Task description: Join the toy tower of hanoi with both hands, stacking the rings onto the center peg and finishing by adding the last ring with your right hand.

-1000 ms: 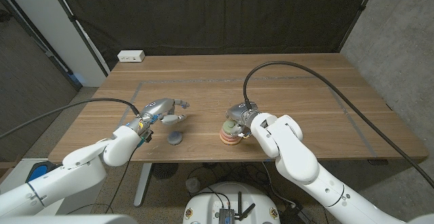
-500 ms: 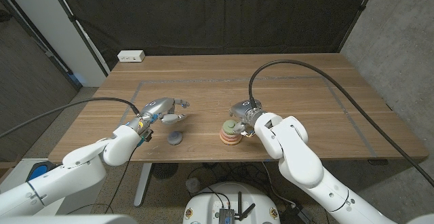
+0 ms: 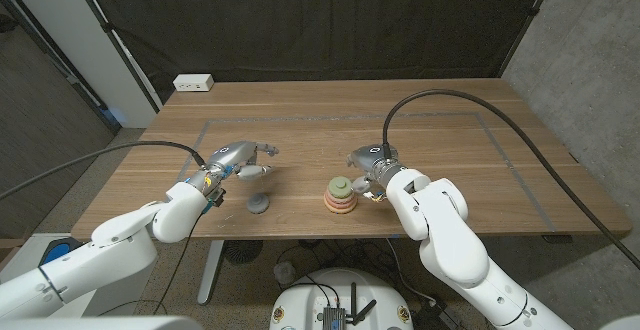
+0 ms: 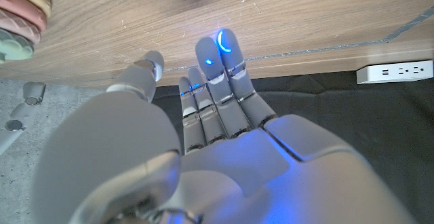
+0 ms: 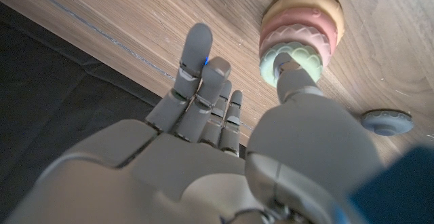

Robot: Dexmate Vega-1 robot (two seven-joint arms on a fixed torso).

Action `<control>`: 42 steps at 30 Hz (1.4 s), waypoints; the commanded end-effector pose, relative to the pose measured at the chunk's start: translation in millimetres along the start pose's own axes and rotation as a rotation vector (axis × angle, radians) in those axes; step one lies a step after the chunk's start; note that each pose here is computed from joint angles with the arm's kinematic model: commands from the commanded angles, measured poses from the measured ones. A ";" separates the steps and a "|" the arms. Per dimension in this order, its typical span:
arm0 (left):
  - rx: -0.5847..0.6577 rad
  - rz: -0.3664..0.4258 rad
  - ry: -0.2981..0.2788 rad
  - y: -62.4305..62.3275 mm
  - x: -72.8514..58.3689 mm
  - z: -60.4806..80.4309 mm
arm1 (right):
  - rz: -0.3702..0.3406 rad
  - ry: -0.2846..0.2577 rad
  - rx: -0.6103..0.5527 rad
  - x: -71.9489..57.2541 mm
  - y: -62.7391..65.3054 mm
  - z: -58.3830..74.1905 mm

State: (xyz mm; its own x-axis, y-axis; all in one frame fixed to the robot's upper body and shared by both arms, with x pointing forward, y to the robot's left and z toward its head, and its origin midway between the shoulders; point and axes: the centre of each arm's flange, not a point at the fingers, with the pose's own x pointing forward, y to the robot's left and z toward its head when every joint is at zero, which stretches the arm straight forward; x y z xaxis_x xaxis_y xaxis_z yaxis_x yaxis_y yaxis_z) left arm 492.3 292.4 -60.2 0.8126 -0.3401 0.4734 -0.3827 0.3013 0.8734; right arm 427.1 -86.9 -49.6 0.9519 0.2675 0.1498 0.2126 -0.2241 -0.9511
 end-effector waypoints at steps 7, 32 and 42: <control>0.006 0.013 0.016 4.5 -3.4 6.1 | -0.079 0.061 0.063 -13.5 8.0 -21.8; 0.006 0.048 0.048 7.9 -6.5 17.5 | -0.204 0.131 0.171 -25.8 30.3 -59.7; 0.013 0.051 0.031 9.5 -2.9 23.9 | -0.256 0.165 0.208 -37.5 42.3 -69.7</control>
State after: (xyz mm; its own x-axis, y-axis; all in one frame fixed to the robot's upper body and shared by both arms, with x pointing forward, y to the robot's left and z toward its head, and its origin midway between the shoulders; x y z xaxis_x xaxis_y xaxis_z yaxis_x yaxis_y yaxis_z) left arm 477.0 280.9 -53.4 0.8109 -0.2883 0.5093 -0.4242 0.3098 0.8509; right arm 421.4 -155.2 -68.1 0.9172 0.1673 0.3617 0.3693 -0.0157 -0.9292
